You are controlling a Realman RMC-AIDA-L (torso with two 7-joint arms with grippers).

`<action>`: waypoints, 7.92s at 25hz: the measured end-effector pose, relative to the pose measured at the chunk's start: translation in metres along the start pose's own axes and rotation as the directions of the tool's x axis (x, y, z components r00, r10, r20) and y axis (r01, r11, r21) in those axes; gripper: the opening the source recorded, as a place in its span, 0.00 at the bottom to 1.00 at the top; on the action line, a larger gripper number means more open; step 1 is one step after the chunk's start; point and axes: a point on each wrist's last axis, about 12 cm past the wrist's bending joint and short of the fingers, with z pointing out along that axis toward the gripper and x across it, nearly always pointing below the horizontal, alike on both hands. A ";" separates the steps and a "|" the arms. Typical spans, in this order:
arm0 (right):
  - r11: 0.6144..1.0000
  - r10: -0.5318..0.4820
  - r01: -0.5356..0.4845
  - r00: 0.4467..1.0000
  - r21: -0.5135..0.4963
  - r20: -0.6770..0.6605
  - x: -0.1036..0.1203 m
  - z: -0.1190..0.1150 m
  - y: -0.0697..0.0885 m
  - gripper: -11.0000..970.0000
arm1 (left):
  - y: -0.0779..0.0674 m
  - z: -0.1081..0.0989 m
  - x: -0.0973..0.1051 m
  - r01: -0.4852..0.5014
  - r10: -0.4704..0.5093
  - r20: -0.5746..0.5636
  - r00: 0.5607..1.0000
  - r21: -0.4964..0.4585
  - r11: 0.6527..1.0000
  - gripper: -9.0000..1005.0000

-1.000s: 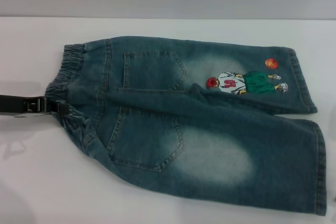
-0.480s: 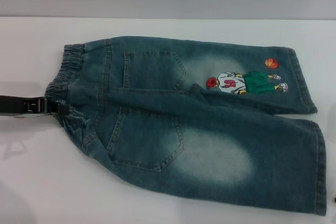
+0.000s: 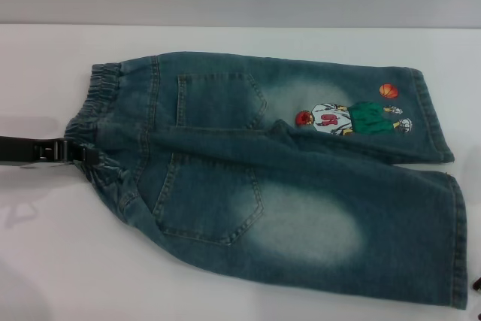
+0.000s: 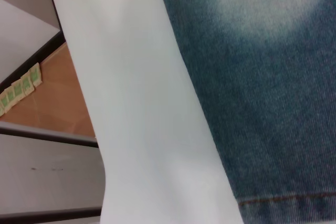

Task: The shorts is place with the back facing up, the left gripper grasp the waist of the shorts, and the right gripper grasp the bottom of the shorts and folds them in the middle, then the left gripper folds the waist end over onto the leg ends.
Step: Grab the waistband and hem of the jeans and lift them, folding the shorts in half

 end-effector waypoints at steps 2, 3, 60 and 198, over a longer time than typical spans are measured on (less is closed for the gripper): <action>1.000 -0.002 0.002 1.000 0.000 -0.005 -0.001 0.001 0.000 0.61 | 0.000 0.000 0.000 0.000 0.000 0.000 1.000 0.000 1.000 0.11; 1.000 -0.003 0.003 1.000 0.001 -0.006 -0.001 0.001 0.000 0.61 | 0.000 0.000 0.000 0.000 0.000 0.000 1.000 0.000 1.000 0.11; 0.999 -0.034 0.034 0.999 0.006 -0.029 -0.010 0.006 0.004 0.61 | 0.000 0.001 0.005 -0.001 0.002 -0.011 1.000 0.008 1.000 0.13; 0.650 -0.193 -0.432 0.701 0.625 0.686 -0.038 0.000 -0.079 0.03 | -0.009 0.035 -0.059 -0.068 0.130 0.500 0.856 -0.141 0.988 0.19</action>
